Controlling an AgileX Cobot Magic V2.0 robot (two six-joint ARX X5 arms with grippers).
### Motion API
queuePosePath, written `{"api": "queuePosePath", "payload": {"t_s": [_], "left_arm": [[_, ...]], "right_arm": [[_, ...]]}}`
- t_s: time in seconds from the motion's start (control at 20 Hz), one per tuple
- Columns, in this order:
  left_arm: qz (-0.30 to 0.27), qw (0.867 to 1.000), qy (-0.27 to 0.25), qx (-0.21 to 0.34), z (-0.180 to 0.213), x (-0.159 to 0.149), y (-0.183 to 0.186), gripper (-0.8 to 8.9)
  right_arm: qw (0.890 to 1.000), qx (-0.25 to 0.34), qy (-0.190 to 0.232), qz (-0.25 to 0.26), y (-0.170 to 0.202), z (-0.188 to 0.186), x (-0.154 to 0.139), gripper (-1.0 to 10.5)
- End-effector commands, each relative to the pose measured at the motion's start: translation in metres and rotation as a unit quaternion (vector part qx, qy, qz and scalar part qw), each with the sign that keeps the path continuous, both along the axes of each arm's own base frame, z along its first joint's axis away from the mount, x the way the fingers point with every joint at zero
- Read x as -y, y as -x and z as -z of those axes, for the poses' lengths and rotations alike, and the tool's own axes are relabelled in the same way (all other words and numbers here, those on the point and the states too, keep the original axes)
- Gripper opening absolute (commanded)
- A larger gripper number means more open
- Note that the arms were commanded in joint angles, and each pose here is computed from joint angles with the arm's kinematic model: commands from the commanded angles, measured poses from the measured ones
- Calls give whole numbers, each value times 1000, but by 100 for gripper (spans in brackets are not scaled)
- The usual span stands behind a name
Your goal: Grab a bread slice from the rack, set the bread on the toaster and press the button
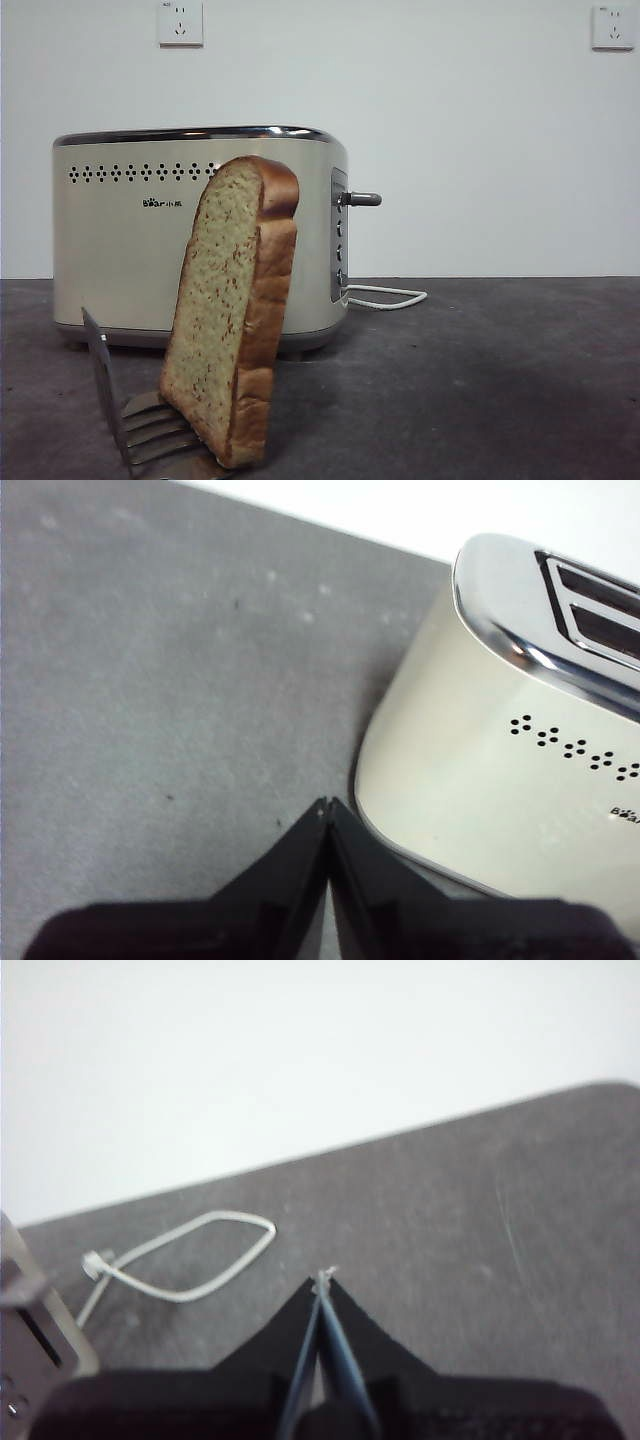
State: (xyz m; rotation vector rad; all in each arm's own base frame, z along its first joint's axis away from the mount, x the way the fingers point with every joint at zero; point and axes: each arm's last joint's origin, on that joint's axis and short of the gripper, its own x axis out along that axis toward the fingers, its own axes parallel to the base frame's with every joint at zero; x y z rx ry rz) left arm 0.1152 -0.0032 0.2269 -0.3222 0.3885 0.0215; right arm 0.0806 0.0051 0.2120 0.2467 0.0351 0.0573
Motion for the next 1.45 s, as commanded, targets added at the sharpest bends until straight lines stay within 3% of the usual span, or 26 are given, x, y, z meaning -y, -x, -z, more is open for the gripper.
{"api": "queuePosePath", "payload": {"t_s": [0.05,0.35,0.55,0.65,0.9,1.0,1.1,1.2,1.3,1.4,1.45], "left_arm": [[11,999,11,-29,-10,3,-8,-6],[24,991,23,-127,-33,9,-20,-6],[47,974,24,-222,-52,16,-23,-6],[63,968,12,-244,-62,20,-25,-6],[162,949,-54,-265,-93,40,-25,-6],[242,928,-118,-257,-105,53,-24,-6],[327,894,-181,-247,-112,67,-21,-5],[415,844,-251,-231,-113,82,-17,-4],[517,763,-342,-185,-111,96,-11,0],[609,656,-431,-113,-109,110,-3,0],[652,582,-482,-66,-109,116,2,0]], "right_arm": [[1000,10,-6,2,5,-13,0,-3],[1000,-8,-4,3,16,-40,1,-3],[999,-39,3,8,22,-58,2,-3],[999,-50,15,7,22,-65,2,-3],[997,-73,40,4,19,-85,2,-3],[996,-85,41,4,15,-92,1,-3],[994,-100,42,3,12,-97,1,-3],[992,-117,43,2,7,-98,1,-3],[990,-133,50,-1,2,-97,1,-3],[987,-141,71,-5,-1,-96,0,-3],[987,-141,78,-6,-1,-96,0,-3]]}}
